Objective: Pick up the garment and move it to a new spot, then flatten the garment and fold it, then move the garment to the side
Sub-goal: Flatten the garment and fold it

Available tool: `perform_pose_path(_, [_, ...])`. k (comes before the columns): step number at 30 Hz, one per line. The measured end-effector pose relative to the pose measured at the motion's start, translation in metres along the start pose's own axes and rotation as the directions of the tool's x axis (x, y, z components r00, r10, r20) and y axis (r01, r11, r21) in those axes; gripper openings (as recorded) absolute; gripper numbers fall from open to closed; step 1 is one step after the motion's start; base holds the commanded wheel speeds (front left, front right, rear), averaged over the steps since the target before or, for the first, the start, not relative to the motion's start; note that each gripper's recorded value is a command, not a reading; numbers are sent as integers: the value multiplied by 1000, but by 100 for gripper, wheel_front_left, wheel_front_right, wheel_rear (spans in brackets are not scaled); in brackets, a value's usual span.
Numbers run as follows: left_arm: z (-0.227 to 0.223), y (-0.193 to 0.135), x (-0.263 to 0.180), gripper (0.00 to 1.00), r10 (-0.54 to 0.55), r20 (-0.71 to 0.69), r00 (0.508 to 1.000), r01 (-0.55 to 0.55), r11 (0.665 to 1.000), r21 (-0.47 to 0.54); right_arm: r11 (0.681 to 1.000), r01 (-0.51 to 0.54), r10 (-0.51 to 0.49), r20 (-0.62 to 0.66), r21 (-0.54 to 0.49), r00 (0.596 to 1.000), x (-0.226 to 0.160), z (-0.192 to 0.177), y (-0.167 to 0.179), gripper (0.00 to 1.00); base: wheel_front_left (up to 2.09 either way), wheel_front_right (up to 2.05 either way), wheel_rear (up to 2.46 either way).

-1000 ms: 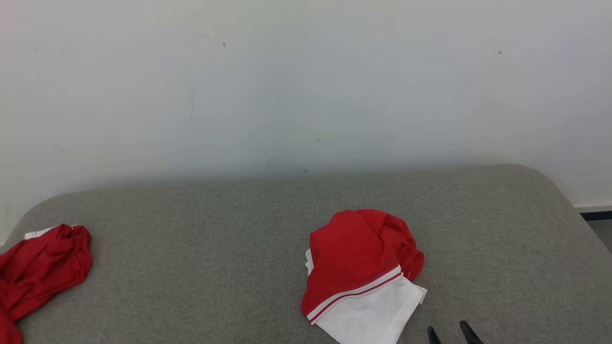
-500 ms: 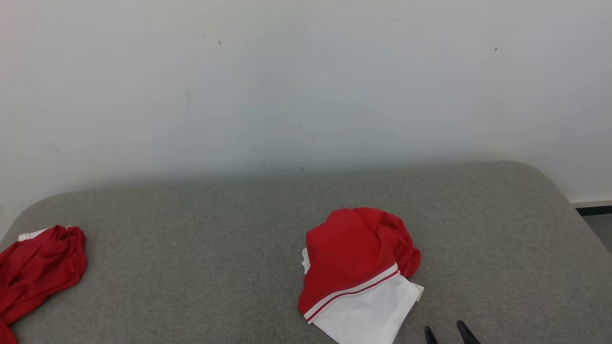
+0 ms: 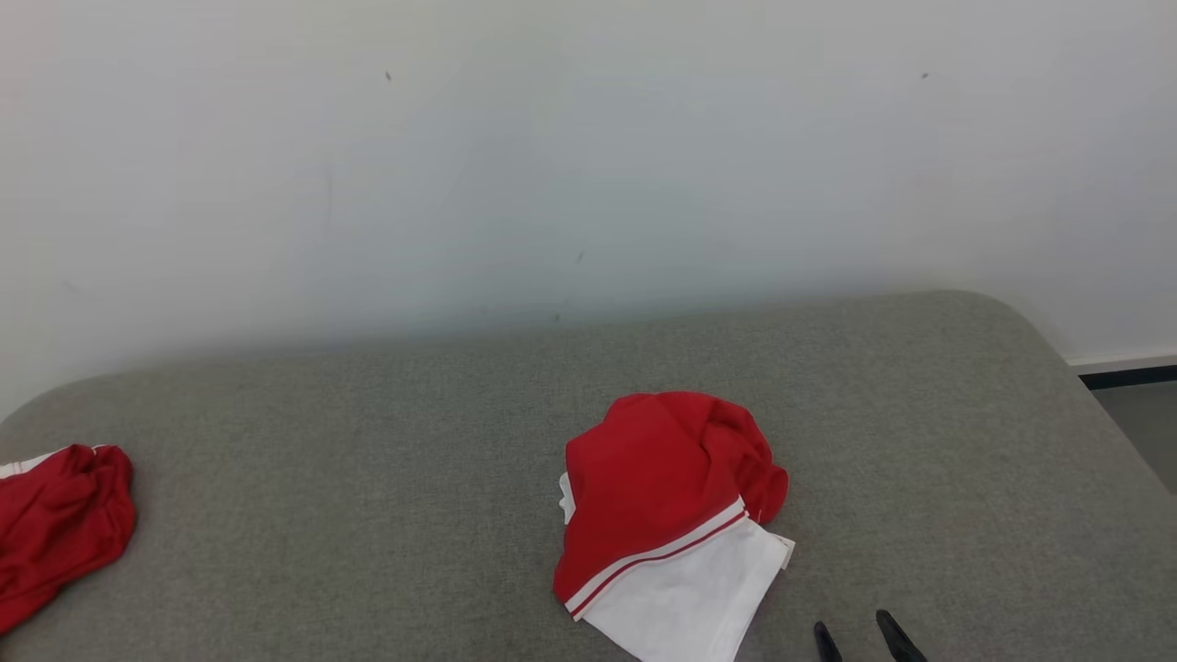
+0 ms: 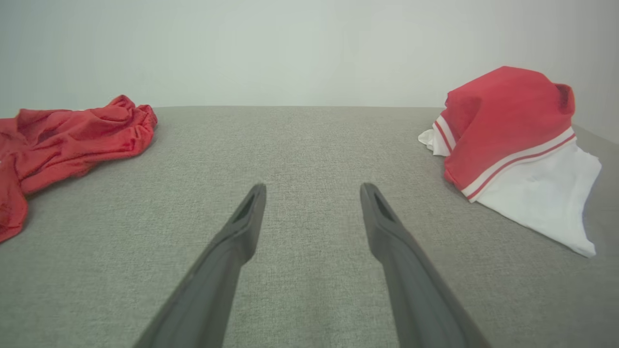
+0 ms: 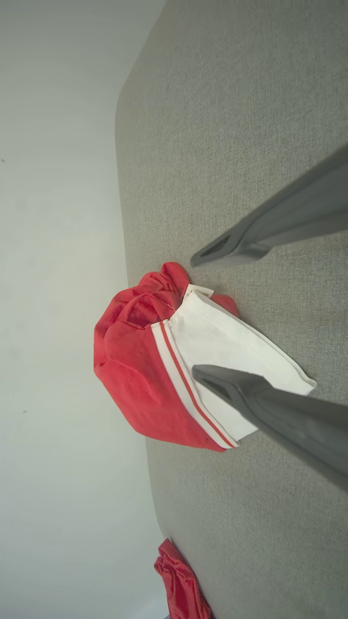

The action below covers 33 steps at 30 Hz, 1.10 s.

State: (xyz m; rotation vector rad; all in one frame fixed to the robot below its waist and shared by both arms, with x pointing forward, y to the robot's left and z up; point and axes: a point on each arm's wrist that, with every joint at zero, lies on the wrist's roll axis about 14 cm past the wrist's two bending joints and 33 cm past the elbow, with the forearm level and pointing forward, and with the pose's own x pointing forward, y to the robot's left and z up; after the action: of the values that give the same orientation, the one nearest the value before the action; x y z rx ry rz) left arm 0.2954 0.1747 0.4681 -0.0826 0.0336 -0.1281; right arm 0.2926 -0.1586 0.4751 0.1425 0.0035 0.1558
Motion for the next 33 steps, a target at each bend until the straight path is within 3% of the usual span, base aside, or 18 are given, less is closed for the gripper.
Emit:
perform_pose_path(8, [-12,-54,27,100,-176,-48,983,174,984,-44,999,54,-54,-1,4,999,-9,-1,-14,100,0,0,0])
perform_pose_path(21, [-50,-139,86,100,-402,-236,885,387,916,-109,977,214,-214,11,-2,977,-38,5,-55,100,0,0,0])
perform_pose_path(28, [-80,-164,110,100,-418,-377,827,393,908,-145,950,312,-312,-3,0,950,-56,2,-78,100,0,0,0])
perform_pose_path(33, [-99,-161,127,100,-338,-453,825,312,941,-134,936,351,-351,-28,-3,936,-62,-3,-85,100,0,0,0])
